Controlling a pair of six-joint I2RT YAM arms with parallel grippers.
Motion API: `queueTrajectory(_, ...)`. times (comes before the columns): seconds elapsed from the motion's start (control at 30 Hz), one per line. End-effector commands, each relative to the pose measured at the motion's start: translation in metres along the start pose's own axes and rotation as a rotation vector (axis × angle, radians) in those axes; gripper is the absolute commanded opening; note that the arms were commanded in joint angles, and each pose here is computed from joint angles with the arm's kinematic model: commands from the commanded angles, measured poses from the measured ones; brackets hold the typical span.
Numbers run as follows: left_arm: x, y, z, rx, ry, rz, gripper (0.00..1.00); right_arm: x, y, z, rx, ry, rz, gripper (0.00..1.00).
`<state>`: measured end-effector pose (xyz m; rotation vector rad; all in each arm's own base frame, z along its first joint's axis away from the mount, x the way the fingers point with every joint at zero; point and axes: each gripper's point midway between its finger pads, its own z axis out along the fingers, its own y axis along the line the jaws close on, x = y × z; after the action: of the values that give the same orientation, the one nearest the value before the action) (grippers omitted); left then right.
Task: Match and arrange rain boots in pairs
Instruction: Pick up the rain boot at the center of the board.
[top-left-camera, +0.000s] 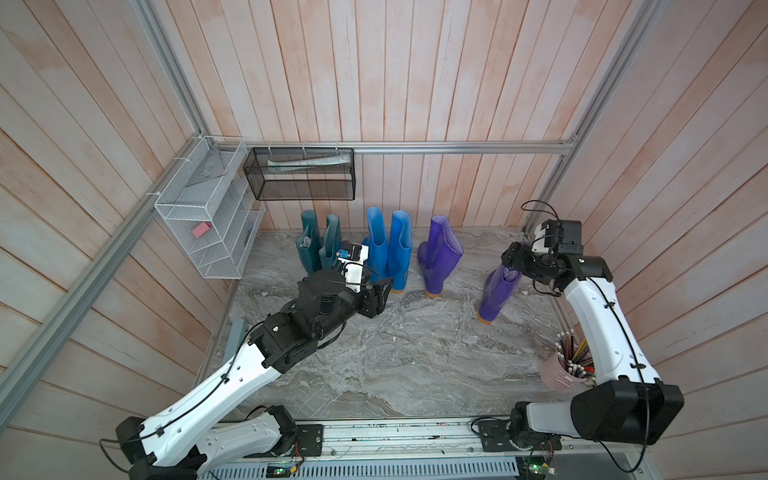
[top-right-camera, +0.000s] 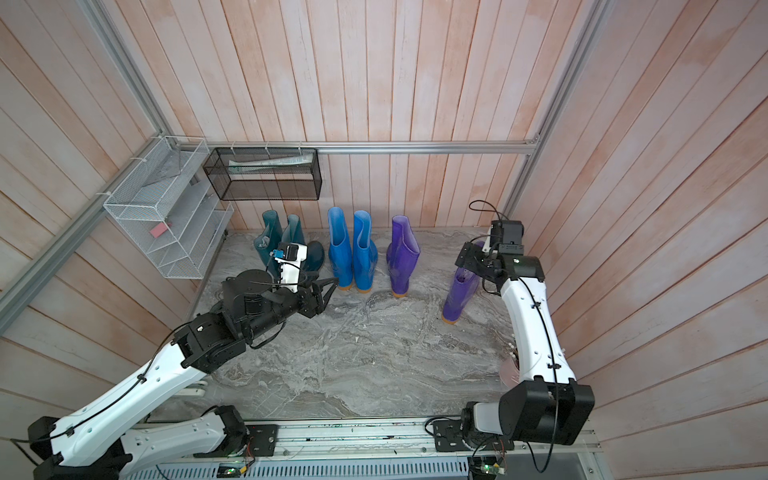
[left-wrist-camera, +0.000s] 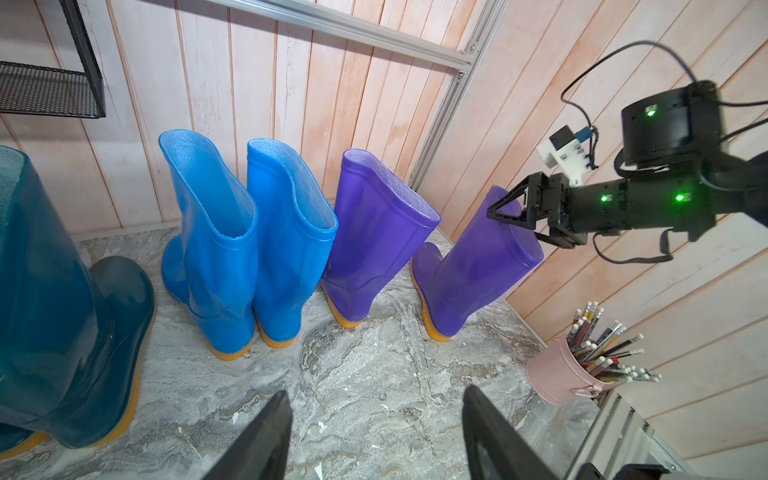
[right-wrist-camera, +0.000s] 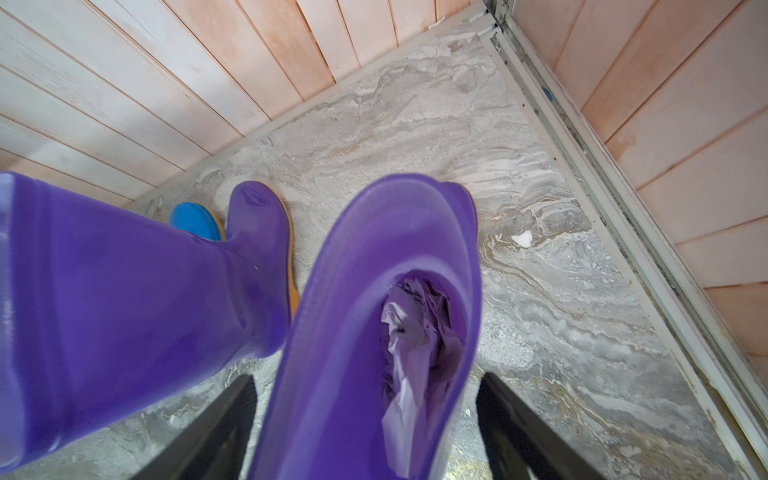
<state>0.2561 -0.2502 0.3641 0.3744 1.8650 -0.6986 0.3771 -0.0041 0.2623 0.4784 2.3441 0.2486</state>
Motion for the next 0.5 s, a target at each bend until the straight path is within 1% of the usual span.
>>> queueTrajectory(0.0, 0.008, -0.001, -0.002, 0.012, 0.023, 0.022, 0.67, 0.003, -0.003, -0.002, 0.018, 0.0, 0.003, 0.76)
queueTrajectory(0.1, 0.011, 0.002, -0.001, -0.002, 0.029, 0.021, 0.66, 0.001, 0.002, 0.001, -0.004, 0.007, -0.01, 0.7)
queueTrajectory(0.13, 0.012, 0.002, 0.0, -0.005, 0.03, 0.022, 0.66, 0.0, 0.004, 0.002, -0.012, 0.012, -0.016, 0.66)
queueTrajectory(0.23, 0.01, 0.003, -0.001, -0.012, 0.027, 0.018, 0.66, -0.001, 0.007, 0.006, -0.024, 0.024, -0.029, 0.5)
queueTrajectory(0.33, 0.006, 0.004, -0.003, -0.021, 0.016, 0.014, 0.66, -0.002, 0.009, 0.008, -0.04, 0.029, -0.043, 0.37)
queueTrajectory(0.47, 0.003, 0.009, -0.007, -0.049, 0.005, 0.012, 0.66, -0.002, 0.01, 0.01, -0.053, 0.038, -0.068, 0.22)
